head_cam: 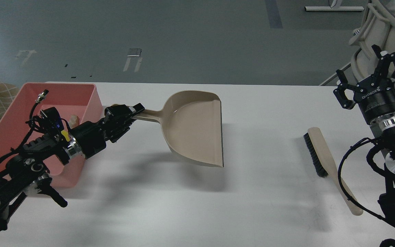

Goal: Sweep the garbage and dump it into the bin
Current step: 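Lower the beige dustpan onto the table beside the bin with the left gripper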

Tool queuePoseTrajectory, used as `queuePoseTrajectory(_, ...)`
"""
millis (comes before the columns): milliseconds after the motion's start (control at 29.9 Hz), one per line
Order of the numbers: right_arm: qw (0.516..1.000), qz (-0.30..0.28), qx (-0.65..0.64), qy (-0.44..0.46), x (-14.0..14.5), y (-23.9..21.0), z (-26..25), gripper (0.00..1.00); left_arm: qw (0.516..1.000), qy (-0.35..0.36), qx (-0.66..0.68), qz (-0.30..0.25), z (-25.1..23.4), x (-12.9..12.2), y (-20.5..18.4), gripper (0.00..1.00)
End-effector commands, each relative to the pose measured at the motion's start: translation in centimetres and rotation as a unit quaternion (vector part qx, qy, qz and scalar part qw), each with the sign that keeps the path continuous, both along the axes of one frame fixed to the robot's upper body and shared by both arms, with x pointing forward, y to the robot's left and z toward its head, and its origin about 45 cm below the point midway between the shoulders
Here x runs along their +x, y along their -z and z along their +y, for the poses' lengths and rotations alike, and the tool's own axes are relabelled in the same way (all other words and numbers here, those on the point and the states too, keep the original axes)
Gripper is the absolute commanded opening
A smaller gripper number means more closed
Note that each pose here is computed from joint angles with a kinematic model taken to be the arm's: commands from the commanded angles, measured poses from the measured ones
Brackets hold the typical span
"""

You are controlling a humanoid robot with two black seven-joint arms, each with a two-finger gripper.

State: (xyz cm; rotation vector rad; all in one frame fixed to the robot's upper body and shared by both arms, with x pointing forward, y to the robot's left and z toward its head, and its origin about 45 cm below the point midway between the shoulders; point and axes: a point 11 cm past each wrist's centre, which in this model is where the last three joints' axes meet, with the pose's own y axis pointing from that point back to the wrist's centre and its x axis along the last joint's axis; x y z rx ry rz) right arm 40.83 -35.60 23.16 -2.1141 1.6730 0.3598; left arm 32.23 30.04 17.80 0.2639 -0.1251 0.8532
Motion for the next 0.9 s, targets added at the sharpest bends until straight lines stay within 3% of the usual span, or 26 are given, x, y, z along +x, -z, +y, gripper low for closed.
queuePoseTrajectory(0, 1.000, 0.000, 0.000, 0.000, 0.0, 0.0, 0.0, 1.00, 1.000, 0.000, 0.004, 0.008, -0.3, -0.1, 0.9, 0.03)
queuePoseTrajectory(869, 1.000, 0.013, 0.000, 0.004, -0.9, 1.2, -0.3, 1.00, 0.998, 0.003, 0.039, 0.040, -1.5, -0.3, 5.4, 0.04)
